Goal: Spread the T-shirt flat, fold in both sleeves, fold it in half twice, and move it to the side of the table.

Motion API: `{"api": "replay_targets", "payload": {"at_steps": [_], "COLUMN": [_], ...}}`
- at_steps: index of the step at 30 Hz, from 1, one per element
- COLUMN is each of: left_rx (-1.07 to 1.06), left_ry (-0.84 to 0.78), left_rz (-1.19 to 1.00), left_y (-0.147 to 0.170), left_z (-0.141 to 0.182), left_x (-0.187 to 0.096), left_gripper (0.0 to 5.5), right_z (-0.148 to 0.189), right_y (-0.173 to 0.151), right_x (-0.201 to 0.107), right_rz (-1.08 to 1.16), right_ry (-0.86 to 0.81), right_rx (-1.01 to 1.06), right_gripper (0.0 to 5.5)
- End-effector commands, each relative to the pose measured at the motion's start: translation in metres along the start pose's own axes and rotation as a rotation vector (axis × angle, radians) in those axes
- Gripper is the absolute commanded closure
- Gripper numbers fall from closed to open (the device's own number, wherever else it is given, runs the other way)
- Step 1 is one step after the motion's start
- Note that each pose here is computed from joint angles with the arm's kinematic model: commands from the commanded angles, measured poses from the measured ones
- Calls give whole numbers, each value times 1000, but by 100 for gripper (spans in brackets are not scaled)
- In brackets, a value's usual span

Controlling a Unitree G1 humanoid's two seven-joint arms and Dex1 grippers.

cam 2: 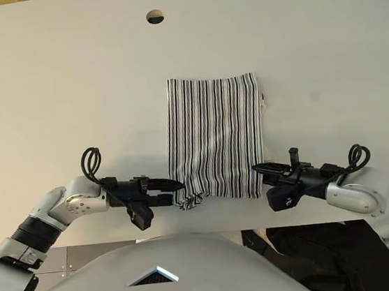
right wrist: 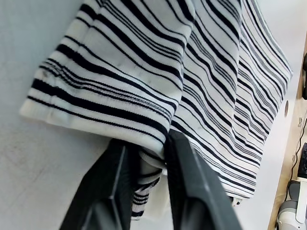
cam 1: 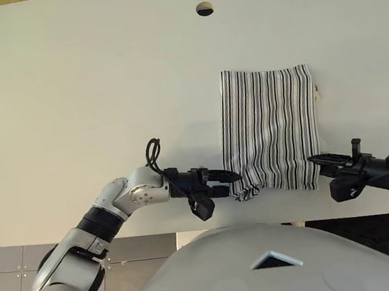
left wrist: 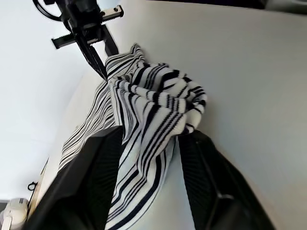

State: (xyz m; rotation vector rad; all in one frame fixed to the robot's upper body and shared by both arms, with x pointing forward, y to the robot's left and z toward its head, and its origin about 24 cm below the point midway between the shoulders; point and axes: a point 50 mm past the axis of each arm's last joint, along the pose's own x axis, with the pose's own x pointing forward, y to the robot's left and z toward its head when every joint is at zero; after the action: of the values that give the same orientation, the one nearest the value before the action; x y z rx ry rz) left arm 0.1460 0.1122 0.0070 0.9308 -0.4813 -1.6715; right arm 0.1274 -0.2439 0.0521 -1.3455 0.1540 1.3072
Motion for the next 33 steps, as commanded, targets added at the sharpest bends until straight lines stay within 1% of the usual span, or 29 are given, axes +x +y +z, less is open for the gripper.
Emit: {"api": "replay_targets", "payload": {"at_steps": [1, 3, 11, 14, 15, 18, 22, 25, 27, 30, 33], "left_rx": [-73, -74, -103, -126, -137, -206, -329, -373, -368, -365, -357], "left_ry": [72, 70, 57, 53, 53, 37, 5, 3, 25, 80, 141], "left_rz": [-166, -158, -80, -27, -6, 53, 71, 137, 228, 442, 549], "left_y": [-29, -28, -22, -16, -13, -10, -20, -17, -6, 21, 36], "left_z": [-7, -7, -7, -7, -7, 3, 29, 42, 39, 20, 2], "left_x": [-7, -6, -3, -6, -9, -24, -43, -50, -51, -48, -41], "left_gripper": [395, 423, 499, 522, 538, 539, 539, 539, 539, 539, 539], "right_z": [-3, -4, -2, 3, 5, 10, 24, 31, 30, 22, 16], "right_y": [-3, -3, -4, -7, -9, -10, 3, 4, 0, -8, -25], "right_x": [0, 0, -1, -1, -1, -3, -12, -16, -14, -3, 8], "right_rz": [9, 8, 0, -47, -72, -122, -125, -161, -199, -250, -356], "right_ry": [7, 4, -14, -58, -77, -141, -212, -238, -233, -217, -234], "right_rx": [-4, -4, -9, 19, 35, 100, 194, 234, 260, 283, 325], "right_gripper": [525, 540, 540, 540, 540, 540, 540, 540, 540, 540, 540]}}
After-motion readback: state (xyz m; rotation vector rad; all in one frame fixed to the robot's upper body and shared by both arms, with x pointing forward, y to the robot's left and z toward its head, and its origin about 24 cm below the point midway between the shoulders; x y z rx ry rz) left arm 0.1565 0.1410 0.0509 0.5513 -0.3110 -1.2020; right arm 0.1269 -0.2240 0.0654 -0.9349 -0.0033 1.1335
